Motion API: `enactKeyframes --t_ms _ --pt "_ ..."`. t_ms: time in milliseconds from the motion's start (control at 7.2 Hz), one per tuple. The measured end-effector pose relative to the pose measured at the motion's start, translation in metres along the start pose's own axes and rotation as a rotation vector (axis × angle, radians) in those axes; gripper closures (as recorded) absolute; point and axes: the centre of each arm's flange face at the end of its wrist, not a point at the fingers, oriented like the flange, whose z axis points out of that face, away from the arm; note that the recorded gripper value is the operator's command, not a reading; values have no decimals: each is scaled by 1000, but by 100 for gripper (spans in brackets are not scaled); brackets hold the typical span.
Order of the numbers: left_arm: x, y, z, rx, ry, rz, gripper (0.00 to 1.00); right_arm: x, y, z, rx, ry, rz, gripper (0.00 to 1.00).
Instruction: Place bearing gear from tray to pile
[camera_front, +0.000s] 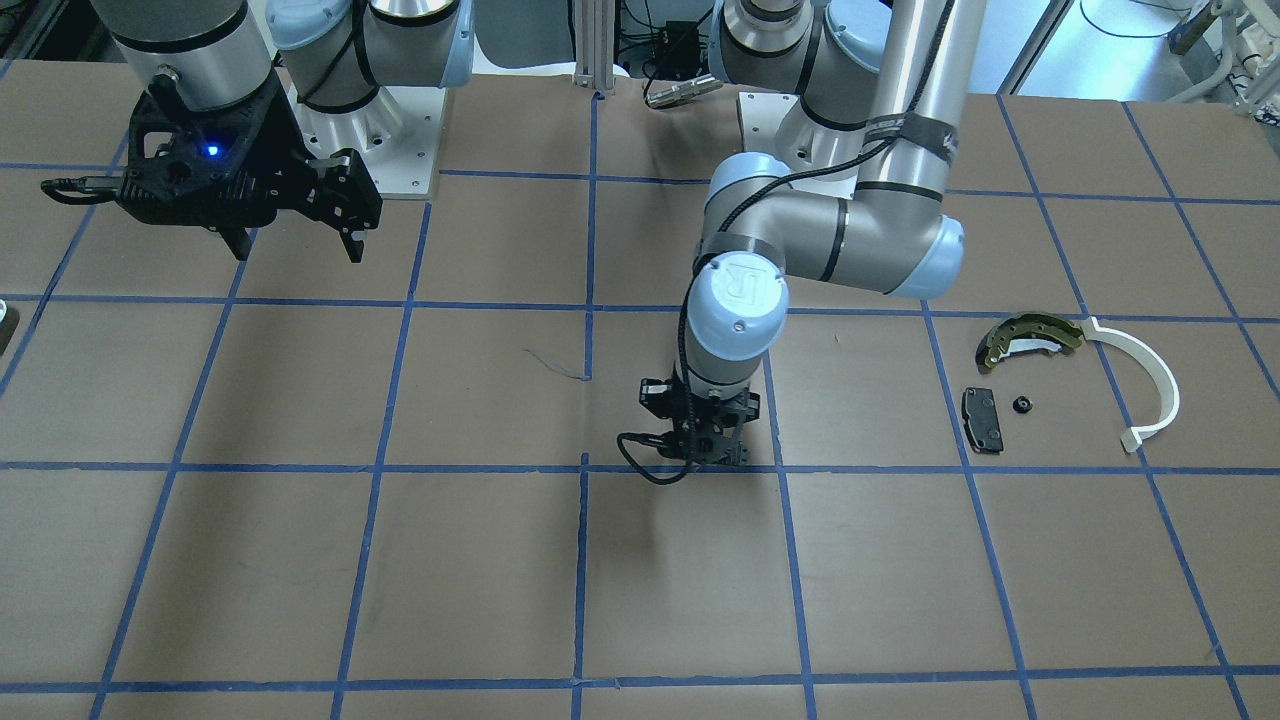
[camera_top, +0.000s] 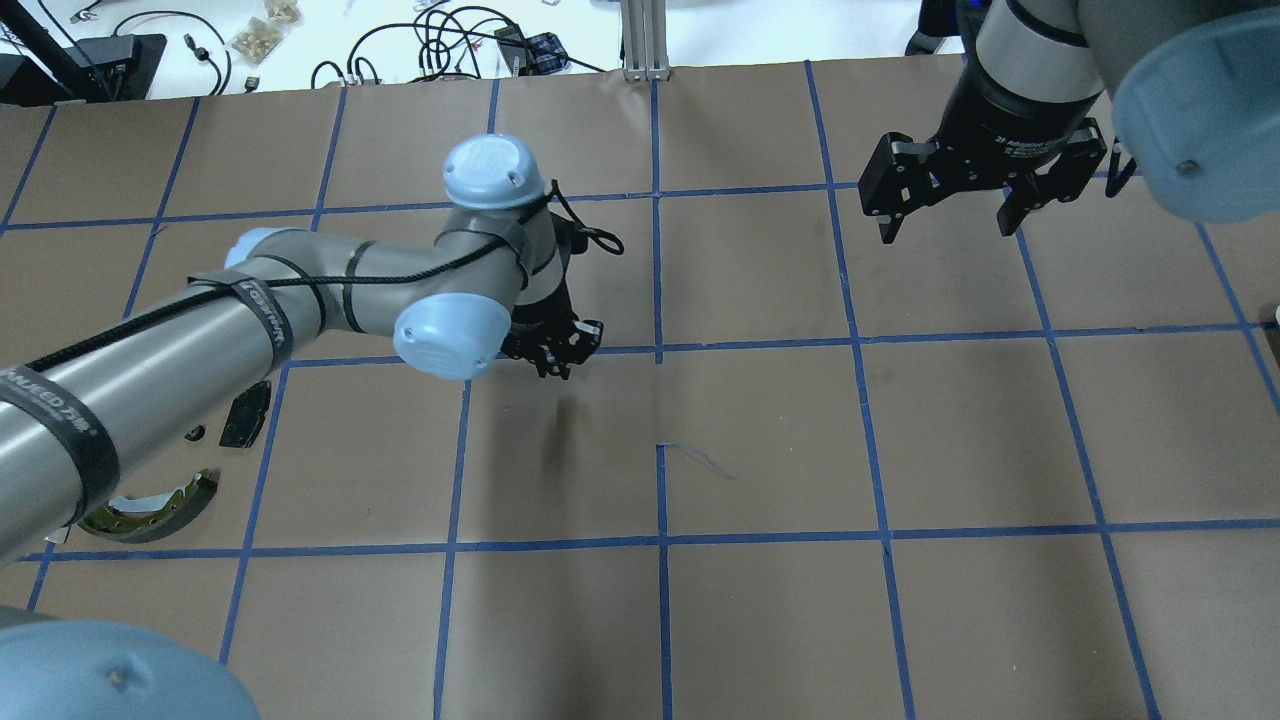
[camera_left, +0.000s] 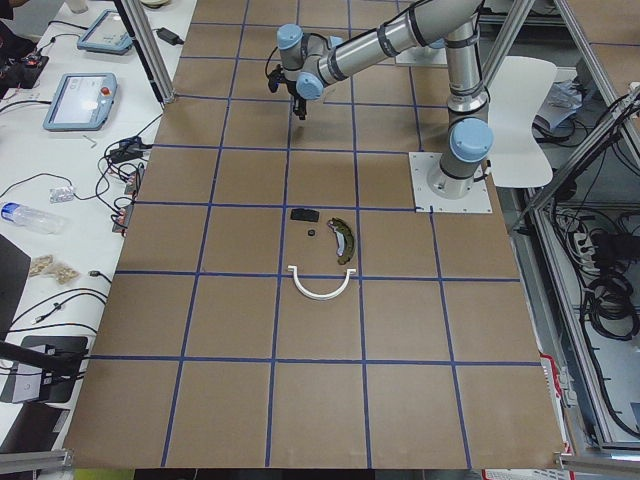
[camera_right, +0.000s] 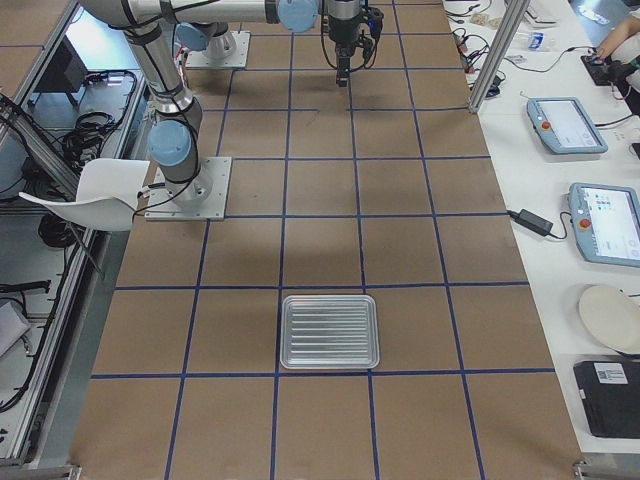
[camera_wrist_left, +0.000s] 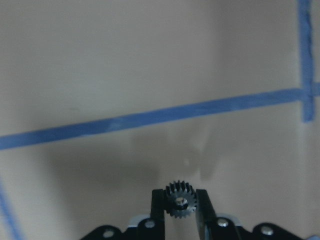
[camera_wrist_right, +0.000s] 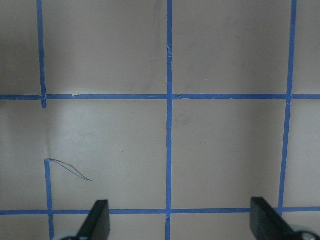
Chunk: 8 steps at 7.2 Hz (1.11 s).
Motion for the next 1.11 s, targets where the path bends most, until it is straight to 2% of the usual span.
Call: enactKeyframes --t_ms 278,417,694,1111 --pt "-106 -25 -60 -37 -22 -35 100 0 0 0 2 0 -5 0" --pt "-170 -27 -76 -57 -11 -27 100 0 0 0 2 -1 -6 0" --pt "-291 -9 -72 -90 29 12 100 0 0 -1 4 -1 -4 0" --pt "-406 43 -22 -136 85 34 100 0 0 0 1 -1 4 0"
